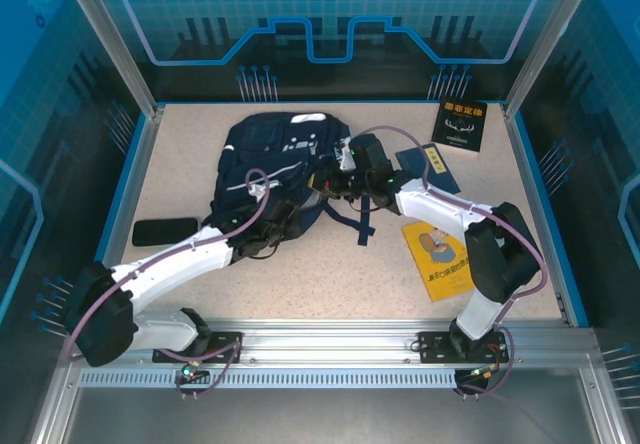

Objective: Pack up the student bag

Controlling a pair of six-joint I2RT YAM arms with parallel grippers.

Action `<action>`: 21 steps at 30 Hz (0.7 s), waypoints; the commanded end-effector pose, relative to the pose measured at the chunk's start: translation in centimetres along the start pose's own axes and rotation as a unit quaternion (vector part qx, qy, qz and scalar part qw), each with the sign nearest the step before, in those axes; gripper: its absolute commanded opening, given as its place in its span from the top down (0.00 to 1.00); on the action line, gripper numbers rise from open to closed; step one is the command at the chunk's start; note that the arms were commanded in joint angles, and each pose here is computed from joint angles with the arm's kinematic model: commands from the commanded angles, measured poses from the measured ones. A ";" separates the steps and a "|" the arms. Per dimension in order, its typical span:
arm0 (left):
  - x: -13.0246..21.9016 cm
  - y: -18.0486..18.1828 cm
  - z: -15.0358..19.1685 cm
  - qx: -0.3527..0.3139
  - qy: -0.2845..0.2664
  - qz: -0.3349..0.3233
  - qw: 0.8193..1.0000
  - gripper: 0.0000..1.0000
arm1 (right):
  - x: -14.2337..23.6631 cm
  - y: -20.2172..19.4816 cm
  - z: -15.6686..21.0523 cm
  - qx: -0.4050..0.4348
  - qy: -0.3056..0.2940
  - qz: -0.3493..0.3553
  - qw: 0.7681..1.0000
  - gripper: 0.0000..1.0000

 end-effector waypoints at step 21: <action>0.5 -5.8 -1.1 -0.111 -0.010 0.217 0.970 1.00 | 5.0 -5.4 -1.8 -0.043 -0.006 0.066 0.997 0.38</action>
Point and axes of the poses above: each hand's point on the last joint's axis, 136 mm out from that joint toward the fingers, its own x axis back along the fingers, its own y axis along the line the jaws close on, z = x × y, the point moved 5 cm from there along x, back along the fingers, and after that the axes turned 7 degrees about -x, right-handed, at the moved point
